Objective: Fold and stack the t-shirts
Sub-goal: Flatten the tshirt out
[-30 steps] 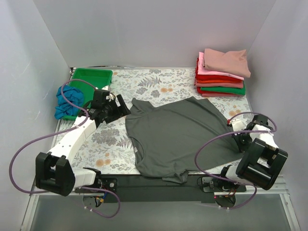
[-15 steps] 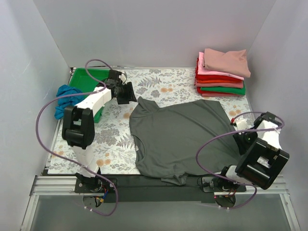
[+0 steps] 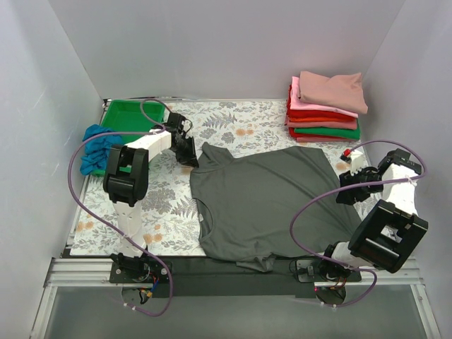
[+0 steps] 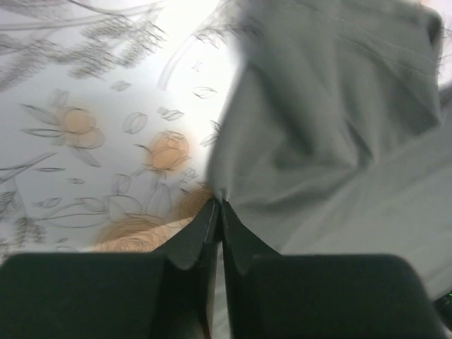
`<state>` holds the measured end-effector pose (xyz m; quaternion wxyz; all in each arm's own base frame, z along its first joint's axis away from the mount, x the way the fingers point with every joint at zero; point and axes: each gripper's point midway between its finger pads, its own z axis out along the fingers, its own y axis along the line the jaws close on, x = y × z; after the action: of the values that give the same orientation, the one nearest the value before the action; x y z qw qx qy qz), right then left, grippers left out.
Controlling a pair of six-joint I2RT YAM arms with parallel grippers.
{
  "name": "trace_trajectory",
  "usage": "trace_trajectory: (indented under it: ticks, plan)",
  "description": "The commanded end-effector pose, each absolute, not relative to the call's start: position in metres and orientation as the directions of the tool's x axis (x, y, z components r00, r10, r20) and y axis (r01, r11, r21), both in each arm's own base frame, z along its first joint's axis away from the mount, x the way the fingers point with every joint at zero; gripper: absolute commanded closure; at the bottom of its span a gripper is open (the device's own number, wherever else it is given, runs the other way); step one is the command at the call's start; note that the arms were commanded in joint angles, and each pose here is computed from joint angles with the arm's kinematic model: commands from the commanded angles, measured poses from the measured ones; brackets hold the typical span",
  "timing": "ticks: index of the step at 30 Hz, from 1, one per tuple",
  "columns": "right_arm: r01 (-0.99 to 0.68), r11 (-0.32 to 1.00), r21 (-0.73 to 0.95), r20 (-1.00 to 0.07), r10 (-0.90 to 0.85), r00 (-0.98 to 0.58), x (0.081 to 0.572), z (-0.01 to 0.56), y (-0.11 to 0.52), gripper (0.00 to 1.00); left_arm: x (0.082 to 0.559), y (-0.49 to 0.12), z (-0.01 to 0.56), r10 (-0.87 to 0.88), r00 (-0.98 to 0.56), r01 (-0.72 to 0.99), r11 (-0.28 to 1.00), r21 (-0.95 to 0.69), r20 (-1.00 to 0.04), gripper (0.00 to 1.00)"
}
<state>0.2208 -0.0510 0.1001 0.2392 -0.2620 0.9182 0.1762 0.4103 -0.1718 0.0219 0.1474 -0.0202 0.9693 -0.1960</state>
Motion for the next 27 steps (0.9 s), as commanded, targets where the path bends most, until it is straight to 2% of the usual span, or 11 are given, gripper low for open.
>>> trace_trajectory:
  ticks: [1,3,6,7,10,11,12,15,18,23,27]
  plan:
    - [-0.563,0.779,0.275,-0.586,-0.329,-0.741,0.22,0.111,-0.03,0.48,0.388,-0.185,0.024,-0.058,-0.971,0.052,0.895,-0.443,-0.23,1.0]
    - [-0.564,0.778,0.277,-0.588,-0.327,-0.74,0.219,0.11,-0.028,0.48,0.389,-0.181,0.037,-0.084,-0.959,0.044,0.9,-0.435,-0.27,1.0]
    - [-0.567,0.776,0.276,-0.59,-0.328,-0.737,0.217,0.11,-0.027,0.48,0.388,-0.15,0.044,-0.183,-0.924,-0.069,0.944,-0.323,-0.337,1.0]
    - [-0.568,0.777,0.272,-0.591,-0.331,-0.735,0.217,0.11,-0.027,0.48,0.391,-0.141,0.067,-0.224,-0.891,-0.095,0.943,-0.318,-0.396,1.0]
    - [-0.572,0.77,0.282,-0.592,-0.329,-0.735,0.217,0.108,-0.025,0.48,0.378,-0.126,0.077,-0.284,-0.857,-0.148,0.935,-0.323,-0.43,1.0]
    - [-0.571,0.768,0.29,-0.595,-0.323,-0.736,0.218,0.108,-0.024,0.48,0.373,-0.126,0.075,-0.285,-0.866,-0.147,0.93,-0.335,-0.411,1.0]
    - [-0.573,0.765,0.292,-0.597,-0.322,-0.735,0.22,0.109,-0.023,0.48,0.366,-0.127,0.07,-0.281,-0.881,-0.15,0.929,-0.337,-0.381,0.89]
    - [-0.579,0.757,0.303,-0.6,-0.321,-0.733,0.224,0.111,-0.019,0.48,0.355,-0.124,0.056,-0.267,-0.911,-0.165,0.934,-0.317,-0.315,0.7]
    - [-0.596,0.746,0.298,-0.609,-0.332,-0.72,0.232,0.115,-0.014,0.48,0.366,-0.12,0.064,-0.288,-0.889,-0.173,0.931,-0.32,-0.357,0.69]
    - [-0.624,0.724,0.295,-0.615,-0.356,-0.704,0.25,0.114,0.0,0.48,0.398,-0.135,0.082,-0.278,-0.874,-0.096,0.903,-0.418,-0.399,0.6]
    - [-0.628,0.712,0.313,-0.62,-0.347,-0.703,0.259,0.113,0.016,0.48,0.419,-0.146,0.056,-0.251,-0.912,-0.093,0.897,-0.432,-0.324,0.6]
